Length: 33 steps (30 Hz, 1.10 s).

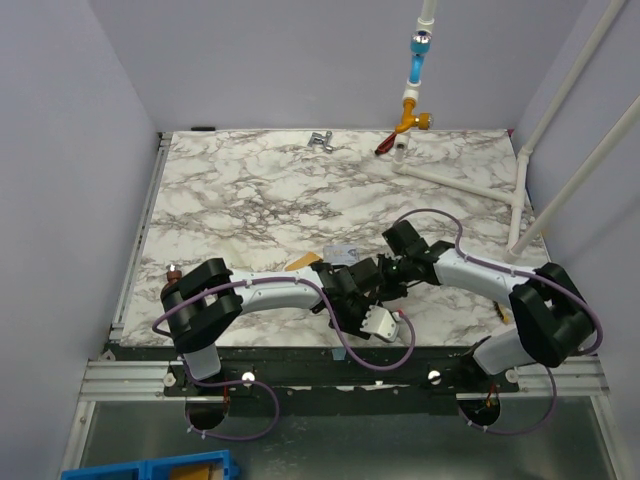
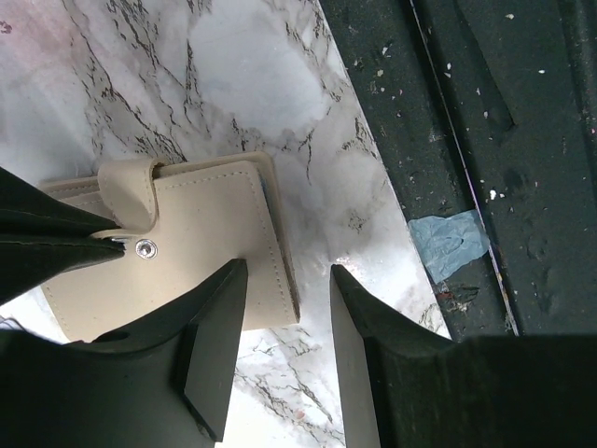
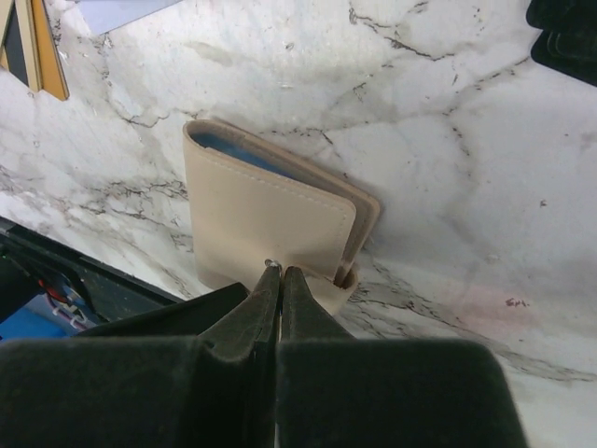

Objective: Put the credit cards into the card holder
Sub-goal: Close the card holder at the center of the board.

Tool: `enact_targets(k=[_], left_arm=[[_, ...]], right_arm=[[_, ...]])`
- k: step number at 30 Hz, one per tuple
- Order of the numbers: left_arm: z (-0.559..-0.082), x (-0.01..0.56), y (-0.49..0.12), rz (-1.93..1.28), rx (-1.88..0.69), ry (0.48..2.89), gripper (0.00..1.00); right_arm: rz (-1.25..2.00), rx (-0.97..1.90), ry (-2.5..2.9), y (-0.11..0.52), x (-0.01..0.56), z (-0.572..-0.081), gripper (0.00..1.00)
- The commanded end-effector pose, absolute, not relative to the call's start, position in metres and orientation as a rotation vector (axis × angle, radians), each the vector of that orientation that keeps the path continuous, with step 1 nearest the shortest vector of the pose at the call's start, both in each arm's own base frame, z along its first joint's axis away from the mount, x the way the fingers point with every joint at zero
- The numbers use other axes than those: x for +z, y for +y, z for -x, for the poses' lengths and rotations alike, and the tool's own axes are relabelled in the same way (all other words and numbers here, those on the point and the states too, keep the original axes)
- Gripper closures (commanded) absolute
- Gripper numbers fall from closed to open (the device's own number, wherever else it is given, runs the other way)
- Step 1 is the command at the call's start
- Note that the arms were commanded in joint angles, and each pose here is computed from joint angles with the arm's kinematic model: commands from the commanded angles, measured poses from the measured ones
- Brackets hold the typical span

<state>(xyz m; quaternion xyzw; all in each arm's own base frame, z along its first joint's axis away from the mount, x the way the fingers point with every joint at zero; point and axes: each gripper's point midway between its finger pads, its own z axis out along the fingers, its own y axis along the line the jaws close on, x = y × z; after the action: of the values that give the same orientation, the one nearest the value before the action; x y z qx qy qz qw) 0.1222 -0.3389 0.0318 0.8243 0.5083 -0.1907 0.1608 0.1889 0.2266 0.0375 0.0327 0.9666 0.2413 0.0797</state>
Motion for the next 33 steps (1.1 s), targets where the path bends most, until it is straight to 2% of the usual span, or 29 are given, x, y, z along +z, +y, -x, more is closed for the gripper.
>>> enact_targets(k=[1,10,13,19,24,33], left_arm=[[-0.114,0.025,-0.334,-2.389,-0.563,1.435,0.58],[-0.115,0.025,-0.333,-2.383,-0.559,1.441,0.61],[-0.115,0.025,-0.333,-2.382,-0.557,1.442,0.62],[-0.116,0.025,-0.33,-2.381,-0.548,1.443,0.63],[-0.119,0.024,-0.329,-2.373,-0.539,1.45,0.64],[-0.125,0.026,-0.327,-2.359,-0.524,1.463,0.66]], right_arm=[[-0.117,0.748,2.859,0.238,0.039,-0.201,0.99],[-0.1,0.613,2.878,0.24,0.028,-0.203,0.99],[-0.093,0.61,2.876,0.243,0.029,-0.204,0.86],[-0.08,0.611,2.864,0.241,0.039,-0.202,0.68],[-0.077,0.635,2.85,0.242,0.047,-0.201,0.73],[0.002,0.632,2.87,0.251,0.052,-0.197,0.69]])
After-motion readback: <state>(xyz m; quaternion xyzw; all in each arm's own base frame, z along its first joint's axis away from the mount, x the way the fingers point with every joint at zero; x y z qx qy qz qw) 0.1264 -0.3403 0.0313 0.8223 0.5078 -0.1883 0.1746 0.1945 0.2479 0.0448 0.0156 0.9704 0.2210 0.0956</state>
